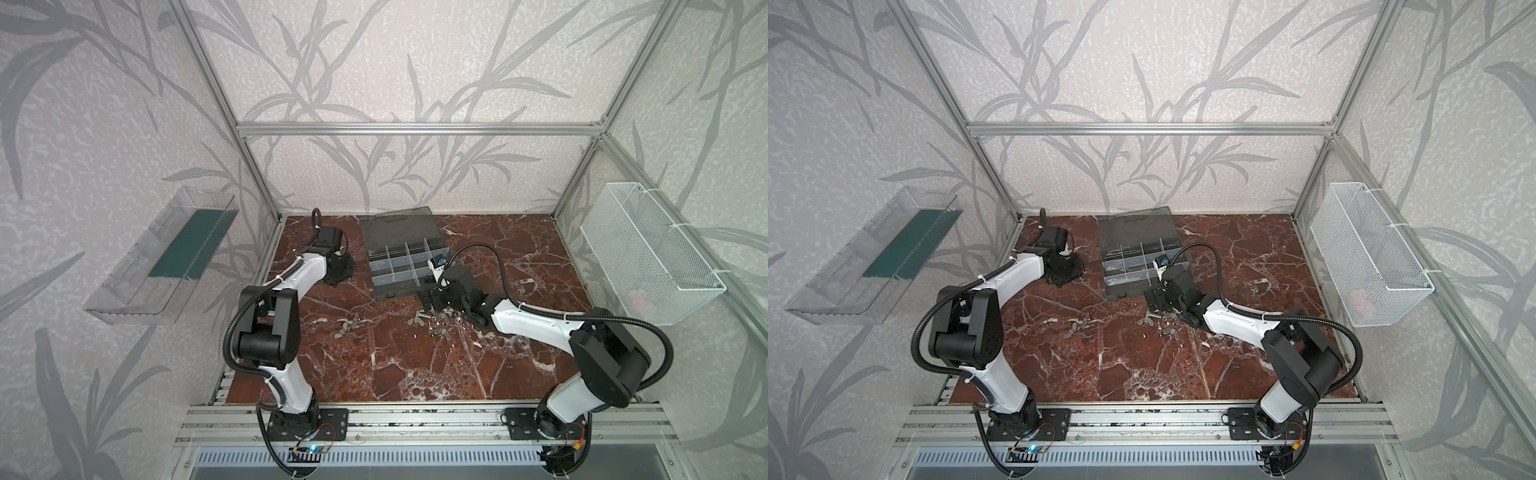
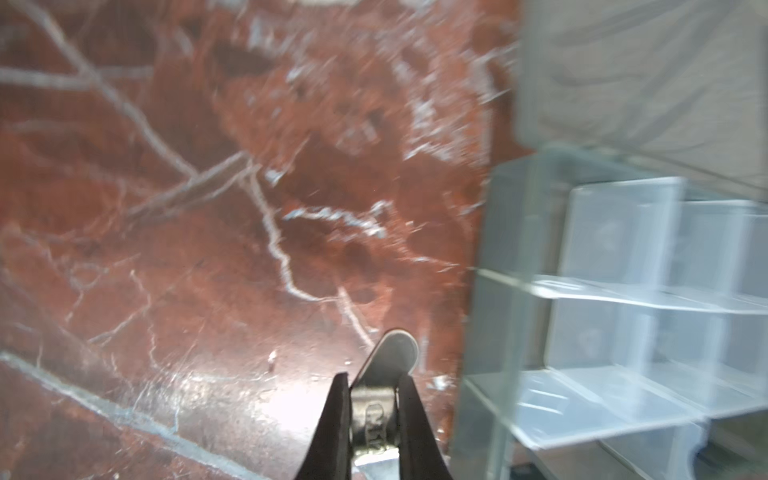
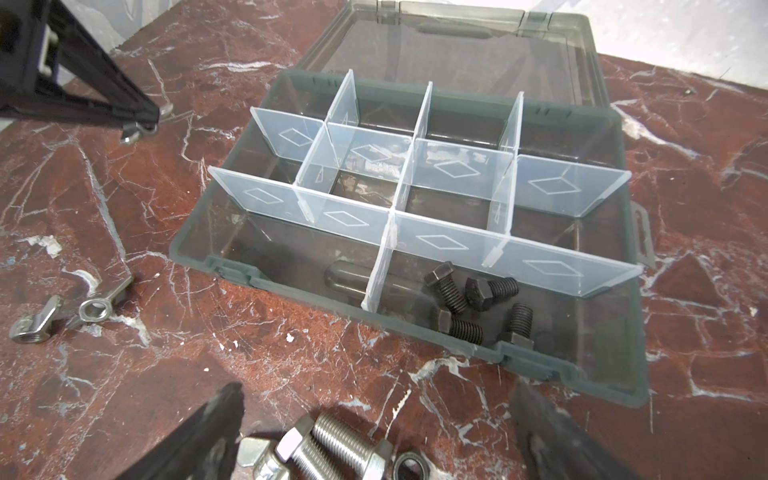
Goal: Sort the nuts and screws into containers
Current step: 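Lift the wing nut and carry it over a box compartment with the left gripper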
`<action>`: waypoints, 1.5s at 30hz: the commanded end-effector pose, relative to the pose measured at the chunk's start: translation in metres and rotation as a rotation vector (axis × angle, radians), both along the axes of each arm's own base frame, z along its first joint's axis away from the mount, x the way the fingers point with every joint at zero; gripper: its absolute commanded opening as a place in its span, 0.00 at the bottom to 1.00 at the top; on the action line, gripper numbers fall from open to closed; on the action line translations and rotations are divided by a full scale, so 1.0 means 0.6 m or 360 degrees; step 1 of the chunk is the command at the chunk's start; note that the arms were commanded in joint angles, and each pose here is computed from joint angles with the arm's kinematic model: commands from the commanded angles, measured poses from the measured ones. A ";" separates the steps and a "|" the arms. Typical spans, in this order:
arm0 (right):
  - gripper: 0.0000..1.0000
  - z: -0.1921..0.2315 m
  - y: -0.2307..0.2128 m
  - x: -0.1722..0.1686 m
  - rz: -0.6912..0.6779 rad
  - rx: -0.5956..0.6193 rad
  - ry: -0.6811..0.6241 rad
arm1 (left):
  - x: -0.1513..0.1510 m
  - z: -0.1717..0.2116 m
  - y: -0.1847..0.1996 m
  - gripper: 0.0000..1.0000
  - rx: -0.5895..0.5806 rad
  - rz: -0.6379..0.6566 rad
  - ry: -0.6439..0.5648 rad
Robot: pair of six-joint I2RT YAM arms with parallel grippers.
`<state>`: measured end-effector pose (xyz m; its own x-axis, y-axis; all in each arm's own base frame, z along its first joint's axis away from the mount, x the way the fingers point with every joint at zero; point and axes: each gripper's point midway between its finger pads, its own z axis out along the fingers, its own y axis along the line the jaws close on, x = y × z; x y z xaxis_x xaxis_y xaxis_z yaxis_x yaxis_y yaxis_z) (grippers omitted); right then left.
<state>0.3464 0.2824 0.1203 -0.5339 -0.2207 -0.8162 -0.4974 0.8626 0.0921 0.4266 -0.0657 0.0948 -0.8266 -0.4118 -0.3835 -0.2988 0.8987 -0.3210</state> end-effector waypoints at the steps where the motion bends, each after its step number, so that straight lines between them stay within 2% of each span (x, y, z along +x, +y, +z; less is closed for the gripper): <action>1: 0.99 0.038 0.004 0.001 0.0003 0.0096 -0.0127 | 0.028 0.073 -0.046 0.10 0.0035 -0.0175 -0.0209; 7: 0.99 0.051 0.007 -0.006 0.0039 0.0168 -0.0191 | 0.055 0.094 -0.124 0.11 0.0201 -0.0437 -0.0285; 14: 0.99 0.049 0.002 -0.004 0.0019 0.0152 -0.0198 | 0.065 0.083 -0.175 0.11 0.0239 -0.0562 -0.0320; 23: 0.99 0.034 0.003 0.000 0.0000 0.0131 -0.0159 | 0.053 0.016 -0.168 0.12 0.0306 -0.0556 -0.0171; 34: 0.99 0.037 -0.003 0.001 -0.0024 0.0115 -0.0168 | 0.035 -0.047 -0.184 0.14 0.0303 -0.0585 0.0035; 45: 0.99 0.039 -0.004 0.000 -0.0027 0.0123 -0.0171 | 0.042 -0.073 -0.183 0.15 0.0358 -0.0597 0.0080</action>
<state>0.3472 0.2796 0.1362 -0.4595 -0.1588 -0.8739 -0.4965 0.8617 0.1045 0.4545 -0.1738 0.0528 -0.9138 -0.0169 -0.4059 0.0383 0.9911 -0.1274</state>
